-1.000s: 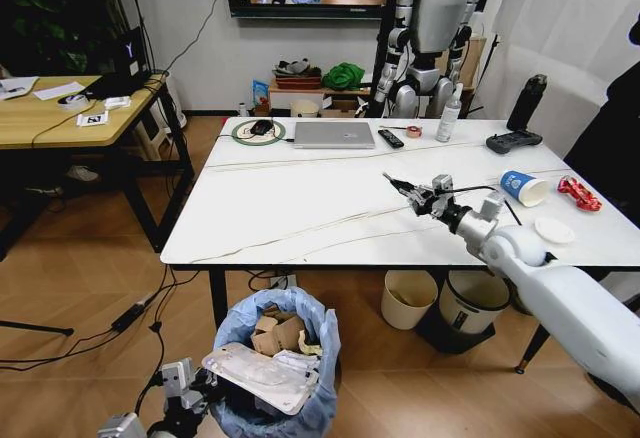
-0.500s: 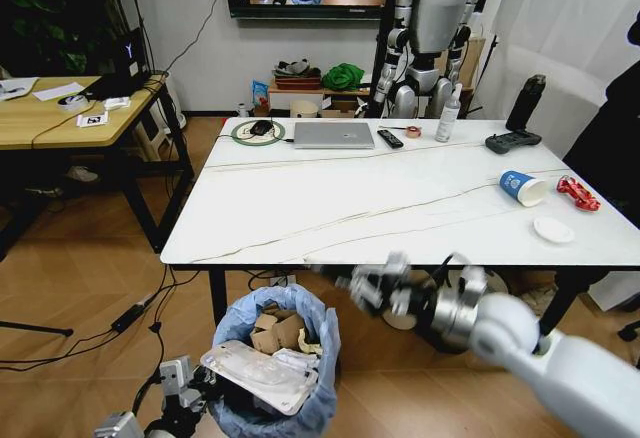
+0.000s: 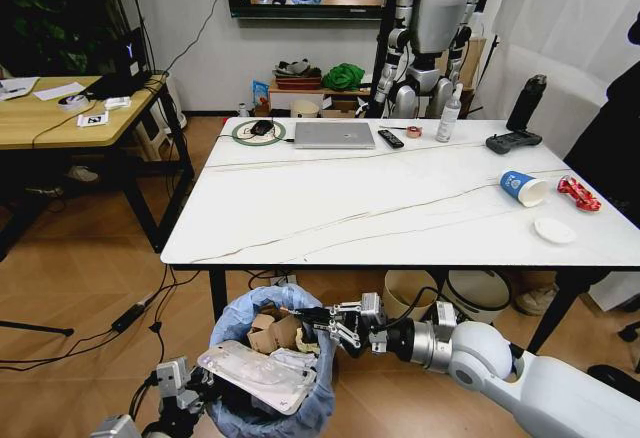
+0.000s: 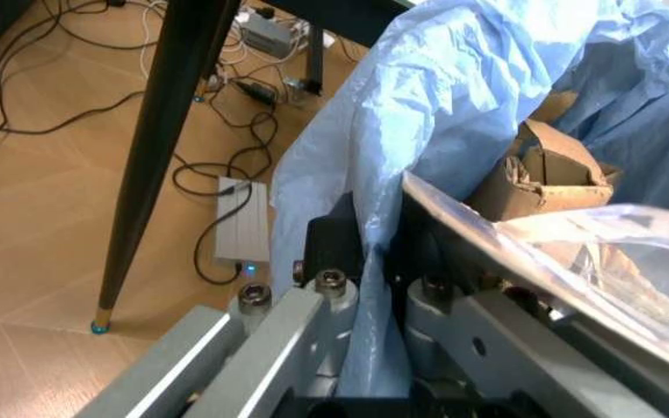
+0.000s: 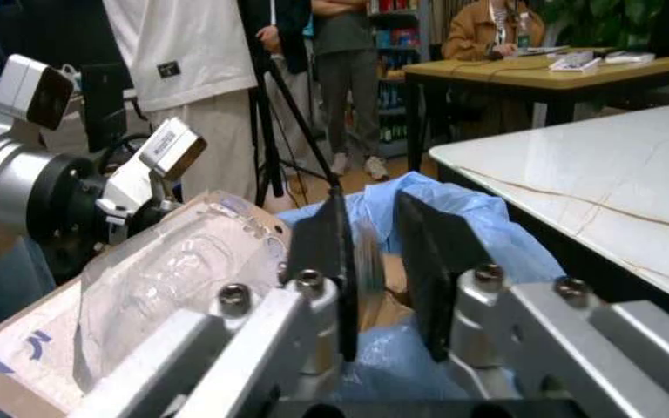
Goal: Pick up the trash bin and place the trash from the table into it.
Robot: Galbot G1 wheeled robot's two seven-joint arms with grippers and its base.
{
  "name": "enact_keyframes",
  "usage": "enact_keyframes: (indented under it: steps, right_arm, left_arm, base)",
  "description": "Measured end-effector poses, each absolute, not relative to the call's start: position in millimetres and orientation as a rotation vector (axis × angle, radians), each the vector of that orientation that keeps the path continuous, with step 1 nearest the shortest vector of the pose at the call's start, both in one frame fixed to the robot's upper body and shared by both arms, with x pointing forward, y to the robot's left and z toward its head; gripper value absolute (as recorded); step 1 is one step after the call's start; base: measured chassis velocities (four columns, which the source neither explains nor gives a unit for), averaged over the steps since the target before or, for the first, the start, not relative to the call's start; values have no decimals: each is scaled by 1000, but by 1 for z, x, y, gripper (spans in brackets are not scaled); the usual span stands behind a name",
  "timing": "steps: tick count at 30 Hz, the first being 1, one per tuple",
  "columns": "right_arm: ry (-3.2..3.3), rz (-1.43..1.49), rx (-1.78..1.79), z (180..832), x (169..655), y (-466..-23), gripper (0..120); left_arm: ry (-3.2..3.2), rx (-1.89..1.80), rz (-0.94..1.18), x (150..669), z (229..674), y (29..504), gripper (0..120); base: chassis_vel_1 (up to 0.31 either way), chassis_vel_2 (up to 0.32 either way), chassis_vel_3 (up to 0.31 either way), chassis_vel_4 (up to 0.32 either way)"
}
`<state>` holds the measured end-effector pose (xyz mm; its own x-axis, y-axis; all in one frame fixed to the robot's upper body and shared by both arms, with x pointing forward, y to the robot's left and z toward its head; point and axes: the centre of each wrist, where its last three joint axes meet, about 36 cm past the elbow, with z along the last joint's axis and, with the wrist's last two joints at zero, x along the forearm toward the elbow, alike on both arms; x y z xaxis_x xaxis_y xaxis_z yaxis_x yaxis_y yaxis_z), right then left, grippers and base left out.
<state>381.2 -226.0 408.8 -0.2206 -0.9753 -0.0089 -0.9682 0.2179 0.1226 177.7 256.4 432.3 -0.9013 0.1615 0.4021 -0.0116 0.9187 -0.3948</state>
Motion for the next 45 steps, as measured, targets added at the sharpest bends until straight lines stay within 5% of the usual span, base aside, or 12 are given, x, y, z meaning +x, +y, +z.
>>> enact_keyframes:
  steps: [13, 23, 30, 45]
  right_arm:
    - [-2725, -128, 1540, 417, 399, -247, 66]
    - [-3048, -129, 1123, 438, 446, -366, 98]
    - [-3072, -218, 927, 384, 420, -423, 100]
    - [-3089, -344, 708, 322, 365, -425, 100]
  left_arm:
    - [-2642, -100, 557, 179, 429, 255, 0]
    - [-2633, -121, 573, 182, 424, 251, 0]
    - [-2623, -135, 584, 183, 418, 249, 0]
    - [-2614, -147, 573, 180, 413, 249, 0]
  base:
    - [0, 0, 0, 0]
    - [0, 0, 0, 0]
    - [0, 0, 0, 0]
    - [0, 0, 0, 0]
